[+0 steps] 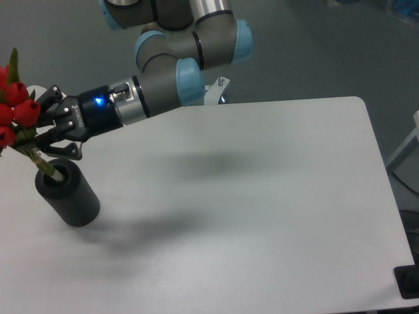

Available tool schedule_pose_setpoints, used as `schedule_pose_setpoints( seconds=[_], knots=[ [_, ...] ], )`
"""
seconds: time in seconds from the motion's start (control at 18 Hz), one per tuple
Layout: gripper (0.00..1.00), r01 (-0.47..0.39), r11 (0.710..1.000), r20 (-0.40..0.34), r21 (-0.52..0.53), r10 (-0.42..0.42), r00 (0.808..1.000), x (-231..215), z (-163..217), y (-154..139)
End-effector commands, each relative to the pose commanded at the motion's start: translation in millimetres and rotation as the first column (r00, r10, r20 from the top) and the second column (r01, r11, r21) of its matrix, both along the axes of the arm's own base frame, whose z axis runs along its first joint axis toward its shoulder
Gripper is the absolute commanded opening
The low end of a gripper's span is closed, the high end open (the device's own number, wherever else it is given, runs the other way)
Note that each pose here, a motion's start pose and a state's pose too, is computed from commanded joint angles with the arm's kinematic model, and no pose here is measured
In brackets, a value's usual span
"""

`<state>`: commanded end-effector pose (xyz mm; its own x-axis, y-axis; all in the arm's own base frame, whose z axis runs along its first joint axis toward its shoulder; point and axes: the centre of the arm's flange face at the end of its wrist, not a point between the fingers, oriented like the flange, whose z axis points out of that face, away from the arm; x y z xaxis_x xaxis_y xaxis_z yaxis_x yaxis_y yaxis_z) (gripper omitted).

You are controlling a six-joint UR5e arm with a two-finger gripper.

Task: Insert the flowers into the vase
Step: 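Lower the tulip stems down into the black vase, then open the gripper to release the tulips and pull back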

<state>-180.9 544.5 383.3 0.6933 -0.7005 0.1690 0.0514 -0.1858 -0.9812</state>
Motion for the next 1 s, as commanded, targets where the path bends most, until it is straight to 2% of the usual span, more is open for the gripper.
schedule_pose_setpoints(
  seconds=[0.28, 0.72, 0.83, 0.94, 1.0],
  knots=[
    [0.33, 0.002, 1.000, -0.011, 0.004, -0.002, 1.000, -2, -48, -3],
    [0.34, 0.003, 1.000, 0.008, -0.021, -0.003, 1.000, -4, -80, -4],
    [0.41, 0.004, 1.000, 0.014, -0.028, -0.004, 1.000, -3, -90, -5],
    [0.43, 0.005, 1.000, 0.012, -0.026, -0.005, 1.000, -3, -93, -5],
    [0.55, 0.005, 1.000, 0.017, -0.029, -0.005, 1.000, -2, -95, -6]
  ],
)
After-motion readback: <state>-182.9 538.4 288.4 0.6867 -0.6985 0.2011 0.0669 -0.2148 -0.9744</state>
